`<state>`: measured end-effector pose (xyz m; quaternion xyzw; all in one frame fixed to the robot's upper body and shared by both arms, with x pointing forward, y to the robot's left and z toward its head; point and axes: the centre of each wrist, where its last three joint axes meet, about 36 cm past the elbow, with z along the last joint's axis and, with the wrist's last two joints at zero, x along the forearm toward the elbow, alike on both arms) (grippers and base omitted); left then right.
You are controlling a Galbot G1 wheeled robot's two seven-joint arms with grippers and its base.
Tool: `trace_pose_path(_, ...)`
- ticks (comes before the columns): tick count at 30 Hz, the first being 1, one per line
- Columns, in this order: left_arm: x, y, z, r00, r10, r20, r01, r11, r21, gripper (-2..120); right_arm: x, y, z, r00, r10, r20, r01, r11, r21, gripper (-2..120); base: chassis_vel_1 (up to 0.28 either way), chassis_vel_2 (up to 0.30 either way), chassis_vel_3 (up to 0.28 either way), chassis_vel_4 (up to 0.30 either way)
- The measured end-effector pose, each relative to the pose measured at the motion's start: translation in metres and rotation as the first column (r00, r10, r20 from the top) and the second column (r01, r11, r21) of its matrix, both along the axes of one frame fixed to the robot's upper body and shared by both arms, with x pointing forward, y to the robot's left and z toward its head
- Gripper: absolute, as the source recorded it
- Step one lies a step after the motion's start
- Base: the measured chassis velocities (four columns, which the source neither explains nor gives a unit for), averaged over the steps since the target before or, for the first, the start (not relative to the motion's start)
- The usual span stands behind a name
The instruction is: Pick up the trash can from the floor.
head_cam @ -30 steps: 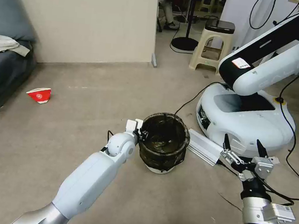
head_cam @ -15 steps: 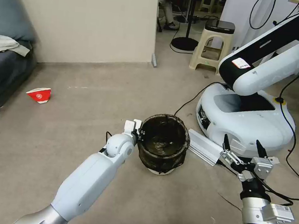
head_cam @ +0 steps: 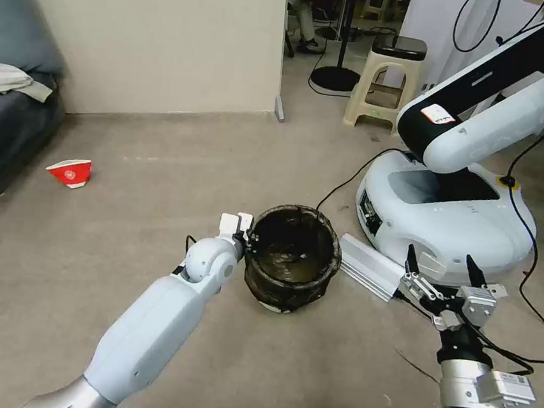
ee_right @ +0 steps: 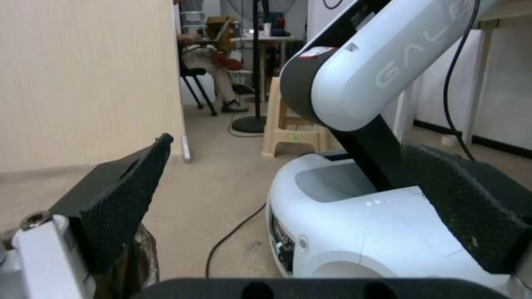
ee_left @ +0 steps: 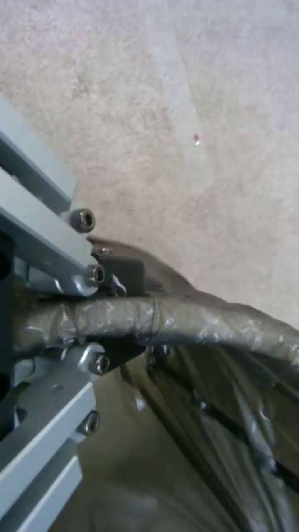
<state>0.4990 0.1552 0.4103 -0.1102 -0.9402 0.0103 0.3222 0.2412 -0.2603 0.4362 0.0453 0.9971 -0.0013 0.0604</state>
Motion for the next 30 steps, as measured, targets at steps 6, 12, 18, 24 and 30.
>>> trace_pose_path(6,-0.002,0.009,0.014,0.999,0.016,0.028,-0.015,0.999,-0.029,2,0.0,0.0,0.0,1.0,0.001,0.0,-0.001,1.0,-0.001,100,0.0,0.0,0.0,0.0)
trace_pose_path(12,-0.009,0.017,0.036,0.997,0.031,0.072,-0.025,0.997,-0.076,2,-0.001,0.001,0.002,1.0,0.002,0.001,-0.002,1.0,-0.004,100,0.0,0.0,0.0,0.0)
trace_pose_path(18,-0.02,0.02,0.047,0.995,0.039,0.09,-0.028,0.993,-0.114,2,-0.002,0.0,0.003,1.0,0.004,0.002,-0.004,1.0,-0.007,100,0.0,0.0,0.0,0.0)
trace_pose_path(24,-0.037,0.026,0.063,0.994,0.049,0.1,-0.03,0.984,-0.176,2,-0.002,0.0,0.006,1.0,0.004,0.006,-0.004,1.0,-0.01,100,0.0,0.0,0.0,0.0)
trace_pose_path(30,-0.052,0.038,0.076,0.993,0.062,0.101,-0.038,0.974,-0.222,2,-0.003,0.0,0.006,1.0,0.005,0.006,-0.005,1.0,-0.01,100,0.0,0.0,0.0,0.0)
